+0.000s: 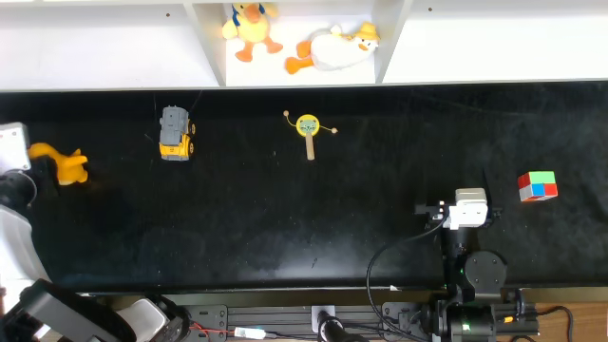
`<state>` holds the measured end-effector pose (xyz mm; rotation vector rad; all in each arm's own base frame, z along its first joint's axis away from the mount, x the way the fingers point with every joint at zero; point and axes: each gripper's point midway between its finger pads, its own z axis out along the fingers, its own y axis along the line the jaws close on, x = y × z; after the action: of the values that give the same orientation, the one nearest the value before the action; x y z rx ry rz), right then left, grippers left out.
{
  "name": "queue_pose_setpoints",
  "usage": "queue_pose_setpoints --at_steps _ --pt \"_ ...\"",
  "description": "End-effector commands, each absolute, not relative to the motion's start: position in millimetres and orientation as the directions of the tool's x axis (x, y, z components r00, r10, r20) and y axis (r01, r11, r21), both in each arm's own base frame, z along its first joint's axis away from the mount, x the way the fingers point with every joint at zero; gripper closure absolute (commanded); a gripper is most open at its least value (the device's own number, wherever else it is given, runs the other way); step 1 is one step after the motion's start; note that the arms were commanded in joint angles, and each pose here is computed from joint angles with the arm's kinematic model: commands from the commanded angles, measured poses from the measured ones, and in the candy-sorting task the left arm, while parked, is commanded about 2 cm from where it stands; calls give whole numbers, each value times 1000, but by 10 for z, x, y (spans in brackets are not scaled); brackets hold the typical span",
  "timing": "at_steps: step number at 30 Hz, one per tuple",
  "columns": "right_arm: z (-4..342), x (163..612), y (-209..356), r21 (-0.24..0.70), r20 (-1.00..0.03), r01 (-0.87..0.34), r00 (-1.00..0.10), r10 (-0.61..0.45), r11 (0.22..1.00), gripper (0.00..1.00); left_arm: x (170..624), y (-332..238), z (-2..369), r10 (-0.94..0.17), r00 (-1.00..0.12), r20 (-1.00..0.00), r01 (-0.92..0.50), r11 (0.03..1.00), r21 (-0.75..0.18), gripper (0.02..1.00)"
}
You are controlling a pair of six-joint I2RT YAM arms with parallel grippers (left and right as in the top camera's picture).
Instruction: Store Toys
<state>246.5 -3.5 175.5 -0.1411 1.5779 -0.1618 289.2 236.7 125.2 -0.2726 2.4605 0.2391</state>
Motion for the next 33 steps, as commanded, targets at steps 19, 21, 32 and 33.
queue_pose_setpoints --at_steps 19,21,32,33 --pt "1716 2468 -38 -184 -983 11 -15 -184 983 5 3060 2000 2116 -274 -566 -777 -400 916 -31 803" --pt "1716 2468 -39 -184 -983 11 -15 -184 983 5 3008 1956 2237 -275 -541 -794 -409 912 -38 796" --pt "1716 2468 -38 -184 -983 11 -15 -184 983 5 3235 1725 2583 -212 -512 -832 -372 928 -7 796" --pt "1716 2468 -38 -184 -983 11 -15 -184 983 5 3272 1716 2575 -209 -527 -824 -372 928 3 798"
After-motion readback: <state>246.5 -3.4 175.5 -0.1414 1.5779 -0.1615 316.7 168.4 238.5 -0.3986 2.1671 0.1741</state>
